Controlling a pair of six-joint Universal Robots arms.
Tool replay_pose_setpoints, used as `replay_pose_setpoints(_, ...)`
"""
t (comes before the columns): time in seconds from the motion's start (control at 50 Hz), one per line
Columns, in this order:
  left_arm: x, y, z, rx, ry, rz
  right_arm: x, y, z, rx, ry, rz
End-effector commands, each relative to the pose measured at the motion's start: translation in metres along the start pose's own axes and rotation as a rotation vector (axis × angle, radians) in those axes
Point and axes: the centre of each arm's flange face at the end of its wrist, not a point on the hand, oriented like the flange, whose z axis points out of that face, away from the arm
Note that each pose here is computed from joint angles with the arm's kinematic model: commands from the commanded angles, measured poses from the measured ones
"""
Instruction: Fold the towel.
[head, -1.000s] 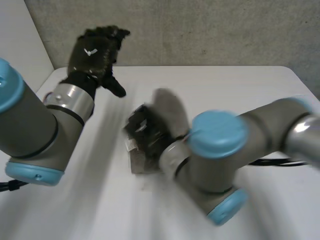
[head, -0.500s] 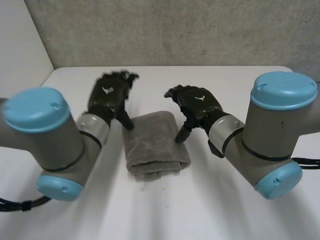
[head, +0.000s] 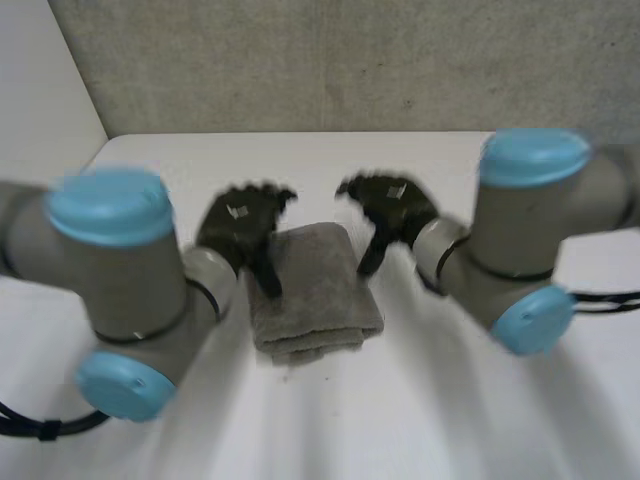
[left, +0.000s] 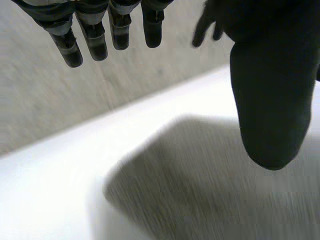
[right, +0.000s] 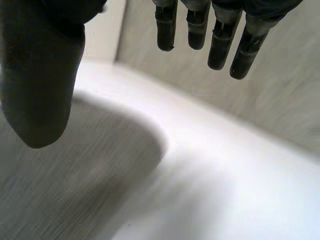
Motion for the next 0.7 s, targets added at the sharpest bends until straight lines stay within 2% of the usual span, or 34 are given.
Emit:
replay_pose_setpoints(0.02,-0.019,-0.111,-0.051,0.204,-0.039,-0.166,0.042,-0.105,-0.065,0.249,0.222,0.001)
replay_pose_setpoints(0.1,-0.037,-0.131,-0.070,0.230,-0.098,-0.196,0.059,-0.117,-0.087,0.232,0.327,0.026)
replay_pose_setpoints(0.14,-0.048,-0.144,-0.090,0.264,-0.158,-0.195,0.064,-0.115,-0.090,0.207,0.350,0.032)
replay_pose_setpoints(0.22,-0.051,-0.147,-0.100,0.279,-0.175,-0.193,0.066,-0.107,-0.096,0.151,0.359,0.040)
replay_pose_setpoints(0.42,-0.049,-0.134,-0.099,0.232,-0.176,-0.164,0.069,-0.098,-0.111,0.116,0.380,0.038)
replay_pose_setpoints(0.7,-0.048,-0.126,-0.097,0.205,-0.180,-0.141,0.068,-0.096,-0.110,0.129,0.380,0.036)
